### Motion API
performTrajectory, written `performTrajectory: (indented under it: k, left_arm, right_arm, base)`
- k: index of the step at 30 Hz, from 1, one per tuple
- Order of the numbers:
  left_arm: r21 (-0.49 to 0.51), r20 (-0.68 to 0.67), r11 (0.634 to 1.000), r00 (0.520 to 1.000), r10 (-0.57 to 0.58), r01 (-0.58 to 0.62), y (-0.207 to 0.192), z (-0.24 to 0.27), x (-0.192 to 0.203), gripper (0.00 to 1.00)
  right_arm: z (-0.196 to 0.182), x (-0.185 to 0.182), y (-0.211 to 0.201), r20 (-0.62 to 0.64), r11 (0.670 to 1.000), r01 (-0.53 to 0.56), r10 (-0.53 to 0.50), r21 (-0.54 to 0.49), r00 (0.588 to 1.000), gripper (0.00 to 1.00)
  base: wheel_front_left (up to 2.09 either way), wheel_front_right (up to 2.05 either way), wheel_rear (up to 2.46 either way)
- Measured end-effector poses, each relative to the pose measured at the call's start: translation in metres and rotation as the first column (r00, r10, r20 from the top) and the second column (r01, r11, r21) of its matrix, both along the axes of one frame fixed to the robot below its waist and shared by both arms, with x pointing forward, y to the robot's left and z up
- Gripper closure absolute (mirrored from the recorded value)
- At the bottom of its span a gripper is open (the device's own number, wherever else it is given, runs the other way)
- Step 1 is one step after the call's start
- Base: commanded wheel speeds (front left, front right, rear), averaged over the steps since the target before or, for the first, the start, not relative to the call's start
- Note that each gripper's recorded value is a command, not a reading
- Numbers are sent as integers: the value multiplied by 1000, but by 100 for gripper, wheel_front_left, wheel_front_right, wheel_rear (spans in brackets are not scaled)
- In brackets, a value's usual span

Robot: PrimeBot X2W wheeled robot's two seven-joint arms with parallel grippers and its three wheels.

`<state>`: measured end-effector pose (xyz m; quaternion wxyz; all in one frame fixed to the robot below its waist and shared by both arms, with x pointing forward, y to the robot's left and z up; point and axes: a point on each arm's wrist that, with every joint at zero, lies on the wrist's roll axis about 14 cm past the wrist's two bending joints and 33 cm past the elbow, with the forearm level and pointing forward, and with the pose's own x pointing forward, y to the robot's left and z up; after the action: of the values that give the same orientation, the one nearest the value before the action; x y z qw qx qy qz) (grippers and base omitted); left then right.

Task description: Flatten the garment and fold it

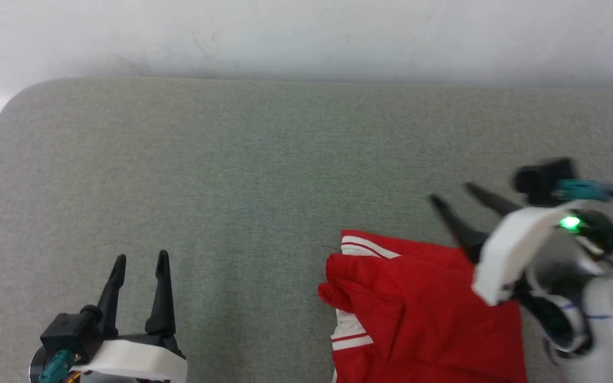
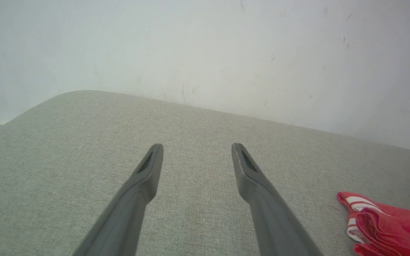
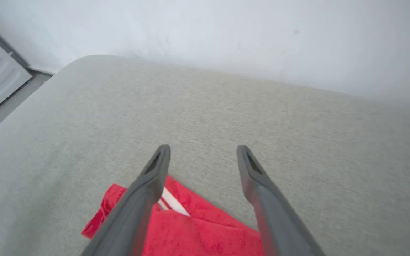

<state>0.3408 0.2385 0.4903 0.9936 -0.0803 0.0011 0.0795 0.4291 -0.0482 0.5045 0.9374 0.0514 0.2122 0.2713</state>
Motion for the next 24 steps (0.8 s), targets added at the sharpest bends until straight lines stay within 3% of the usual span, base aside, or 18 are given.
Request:
performTrajectory:
  k: [4, 8, 18, 23, 24]
  left_arm:
    - [3, 7, 1000, 1000, -27, 27, -7, 2, 9, 0]
    - [11, 1, 999, 999, -49, 49, -11, 0, 16, 0]
    - [21, -31, 997, 997, -77, 78, -15, -11, 27, 0]
    - [36, -39, 997, 997, -66, 67, -8, -9, 26, 0]
    - [40, -42, 997, 997, -66, 68, -7, -9, 26, 0]
  right_arm:
    - [-4, -2, -63, 29, 984, 180, -180, -3, 983, 0]
    - [-31, -22, -98, -28, 962, 269, -270, -52, 962, 0]
    - [-108, -64, -96, -293, 950, 300, -311, -85, 904, 0]
    - [-125, -65, -86, -351, 953, 292, -300, -77, 887, 0]
    - [-126, -64, -84, -358, 954, 292, -297, -70, 885, 19]
  base:
    - [0, 0, 0]
    - [0, 0, 0]
    - [0, 0, 0]
    - [0, 0, 0]
    - [0, 0, 0]
